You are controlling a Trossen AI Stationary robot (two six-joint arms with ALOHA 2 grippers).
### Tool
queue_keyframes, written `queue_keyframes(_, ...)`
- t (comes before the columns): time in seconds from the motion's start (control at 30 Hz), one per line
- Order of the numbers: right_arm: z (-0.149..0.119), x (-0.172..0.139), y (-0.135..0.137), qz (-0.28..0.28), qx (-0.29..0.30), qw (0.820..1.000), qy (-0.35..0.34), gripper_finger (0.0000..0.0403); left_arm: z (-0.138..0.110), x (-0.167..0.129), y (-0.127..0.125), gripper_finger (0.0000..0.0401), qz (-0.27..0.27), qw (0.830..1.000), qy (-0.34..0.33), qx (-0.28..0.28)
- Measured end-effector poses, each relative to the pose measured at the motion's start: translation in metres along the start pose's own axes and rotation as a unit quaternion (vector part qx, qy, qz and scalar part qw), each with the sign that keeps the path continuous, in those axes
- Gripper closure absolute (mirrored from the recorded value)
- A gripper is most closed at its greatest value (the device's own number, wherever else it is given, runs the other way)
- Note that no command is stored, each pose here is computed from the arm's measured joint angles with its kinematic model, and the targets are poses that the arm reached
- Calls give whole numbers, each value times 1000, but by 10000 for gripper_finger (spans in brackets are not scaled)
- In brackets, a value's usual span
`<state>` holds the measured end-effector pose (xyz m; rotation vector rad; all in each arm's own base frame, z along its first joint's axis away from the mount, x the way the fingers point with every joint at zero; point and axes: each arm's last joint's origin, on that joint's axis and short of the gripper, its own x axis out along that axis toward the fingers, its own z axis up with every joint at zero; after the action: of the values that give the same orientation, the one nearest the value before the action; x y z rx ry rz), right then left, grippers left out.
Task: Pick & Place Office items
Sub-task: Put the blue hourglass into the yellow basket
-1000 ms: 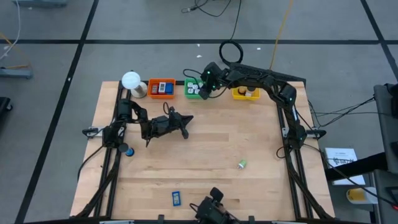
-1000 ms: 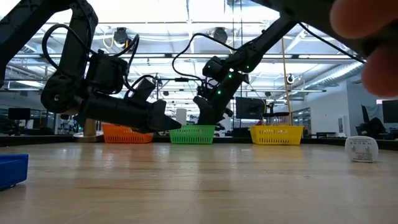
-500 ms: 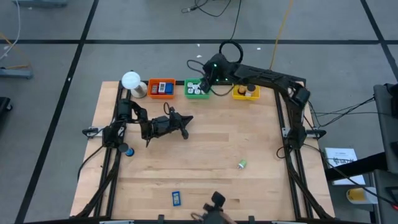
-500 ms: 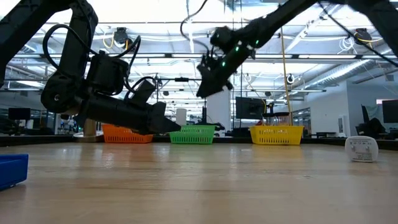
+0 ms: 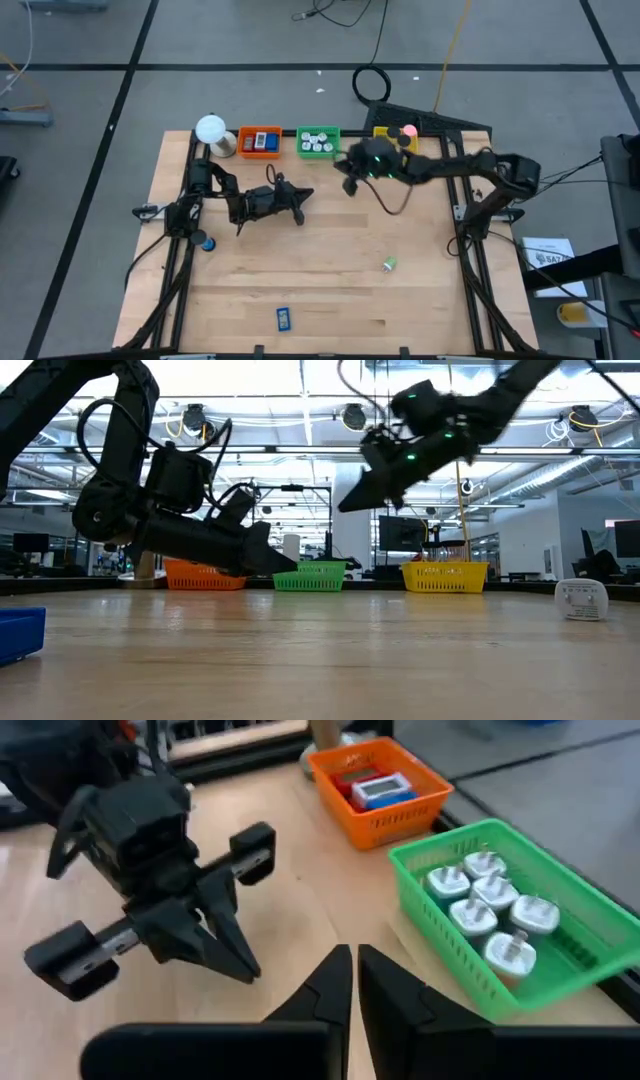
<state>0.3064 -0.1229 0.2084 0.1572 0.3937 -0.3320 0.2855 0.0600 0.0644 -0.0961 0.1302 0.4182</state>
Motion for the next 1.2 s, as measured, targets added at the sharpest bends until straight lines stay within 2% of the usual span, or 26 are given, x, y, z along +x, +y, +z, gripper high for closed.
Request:
queue_keyframes(0.13, -21, -20, 11, -34, -4, 999, -13, 398, 5, 7, -4, 382, -6, 1000, -14, -5)
queue_keyframes(0.23, -33, -30, 16, -51, -8, 999, -17, 401, 9, 12, -10, 382, -15, 999, -23, -31)
queue_keyframes(0.33, -42, -38, 18, -45, -10, 999, -18, 397, 9, 19, -12, 382, -42, 997, -8, -63)
queue_keyframes(0.43, -51, -43, 19, -41, -11, 999, -19, 395, 11, 20, -9, 382, -44, 994, 4, -104)
queue_keyframes(0.5, -58, -46, 19, -40, -9, 999, -17, 395, 18, 17, -9, 382, -42, 993, 10, -112)
queue_keyframes(0.6, -62, -47, 19, -39, -14, 999, -21, 398, 38, 7, -9, 392, -33, 993, 29, -106)
queue_keyframes(0.73, -59, -49, 19, -38, -24, 999, -31, 402, 73, -15, -13, 395, 7, 993, 86, -79)
queue_keyframes(0.9, -58, -50, 19, -37, -32, 998, -34, 402, 119, -57, -17, 392, 44, 985, 160, -47)
queue_keyframes(1.03, -58, -50, 19, -38, -43, 998, -35, 402, 154, -100, -14, 391, 44, 960, 272, -52)
queue_keyframes(1.13, -55, -50, 19, -37, -44, 997, -50, 402, 175, -129, -11, 390, 56, 930, 356, -71)
queue_keyframes(1.2, -53, -50, 19, -36, -45, 997, -59, 402, 183, -145, -9, 383, 66, 903, 418, -71)
